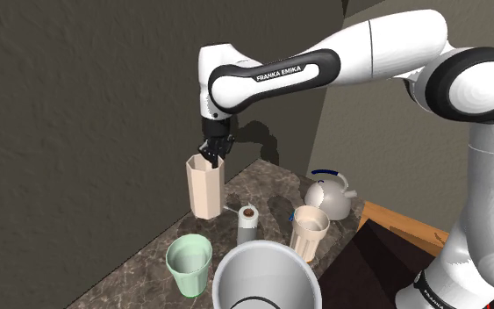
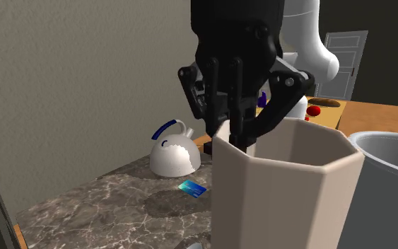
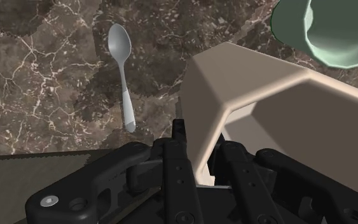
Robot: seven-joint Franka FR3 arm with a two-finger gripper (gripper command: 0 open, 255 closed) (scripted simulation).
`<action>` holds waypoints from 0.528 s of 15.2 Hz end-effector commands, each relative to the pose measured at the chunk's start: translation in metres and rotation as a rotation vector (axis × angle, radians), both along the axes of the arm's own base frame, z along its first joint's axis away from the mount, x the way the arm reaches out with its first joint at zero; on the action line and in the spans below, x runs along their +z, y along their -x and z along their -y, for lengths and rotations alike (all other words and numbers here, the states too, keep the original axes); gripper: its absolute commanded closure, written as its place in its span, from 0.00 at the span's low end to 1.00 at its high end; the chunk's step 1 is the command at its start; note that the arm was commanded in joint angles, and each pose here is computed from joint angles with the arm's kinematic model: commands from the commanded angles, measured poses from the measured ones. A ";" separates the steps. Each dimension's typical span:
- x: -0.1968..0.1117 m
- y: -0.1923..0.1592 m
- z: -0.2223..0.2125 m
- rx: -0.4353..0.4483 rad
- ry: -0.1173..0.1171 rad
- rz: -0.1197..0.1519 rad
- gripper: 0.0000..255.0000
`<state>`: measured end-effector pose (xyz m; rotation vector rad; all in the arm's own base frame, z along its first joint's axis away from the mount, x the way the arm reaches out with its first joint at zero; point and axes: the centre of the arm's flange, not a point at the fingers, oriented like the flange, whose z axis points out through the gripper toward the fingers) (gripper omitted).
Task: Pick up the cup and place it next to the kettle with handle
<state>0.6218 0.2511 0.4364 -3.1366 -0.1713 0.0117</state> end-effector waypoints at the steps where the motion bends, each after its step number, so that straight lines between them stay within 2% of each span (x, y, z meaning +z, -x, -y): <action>1: 0.011 0.001 0.000 0.000 0.000 0.000 1.00; 8: 0.048 0.001 0.000 0.000 0.000 0.000 1.00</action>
